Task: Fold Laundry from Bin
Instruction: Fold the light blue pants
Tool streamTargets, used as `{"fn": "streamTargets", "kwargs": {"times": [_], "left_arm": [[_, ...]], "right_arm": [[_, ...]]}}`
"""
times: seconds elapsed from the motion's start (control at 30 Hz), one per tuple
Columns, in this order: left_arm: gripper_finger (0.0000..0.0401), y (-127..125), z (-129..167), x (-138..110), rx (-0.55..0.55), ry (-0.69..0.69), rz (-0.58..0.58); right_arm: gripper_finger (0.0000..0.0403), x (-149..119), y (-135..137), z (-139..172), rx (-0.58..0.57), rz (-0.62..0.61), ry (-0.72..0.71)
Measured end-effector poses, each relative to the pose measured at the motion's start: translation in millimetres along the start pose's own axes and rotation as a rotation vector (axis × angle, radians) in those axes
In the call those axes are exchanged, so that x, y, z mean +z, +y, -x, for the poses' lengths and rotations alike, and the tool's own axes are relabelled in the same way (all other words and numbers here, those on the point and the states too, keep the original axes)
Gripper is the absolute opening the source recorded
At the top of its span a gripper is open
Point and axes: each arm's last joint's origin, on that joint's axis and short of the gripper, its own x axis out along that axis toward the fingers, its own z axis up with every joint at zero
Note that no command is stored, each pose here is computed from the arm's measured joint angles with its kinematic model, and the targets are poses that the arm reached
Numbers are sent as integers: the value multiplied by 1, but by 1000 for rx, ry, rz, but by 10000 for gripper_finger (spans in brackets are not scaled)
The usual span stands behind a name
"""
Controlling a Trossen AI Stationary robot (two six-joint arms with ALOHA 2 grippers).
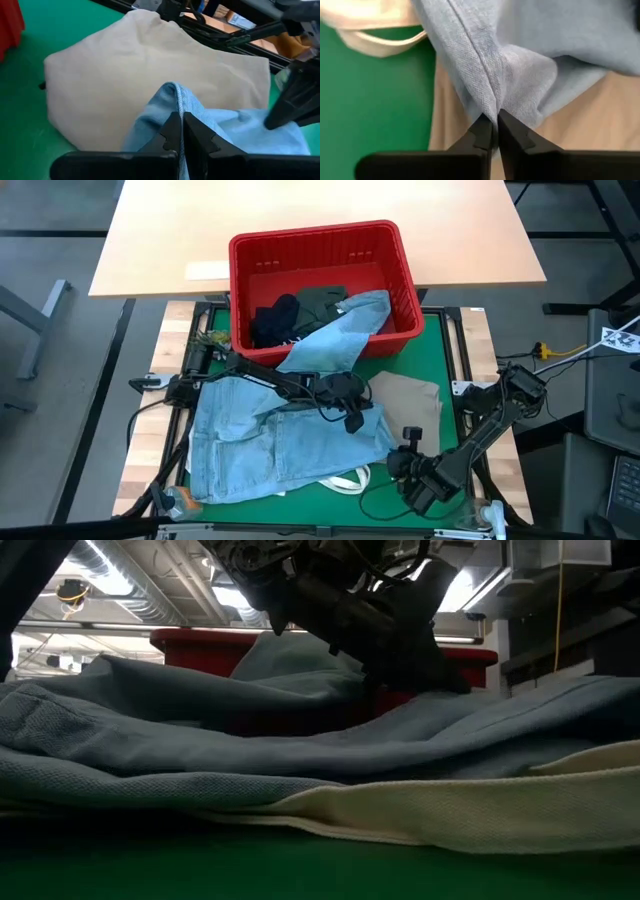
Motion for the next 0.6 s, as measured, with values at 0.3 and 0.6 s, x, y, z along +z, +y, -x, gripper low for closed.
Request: {"fn": "streamTargets", "kwargs": {"times": [0.3,0.6], "left_arm": [[1,3,0,-5,63,40,18],[8,3,0,-8,73,66,14]], "right_arm": [[15,2,17,22,137,-96,-9],[19,3,19,21,159,-115,-1]]}}
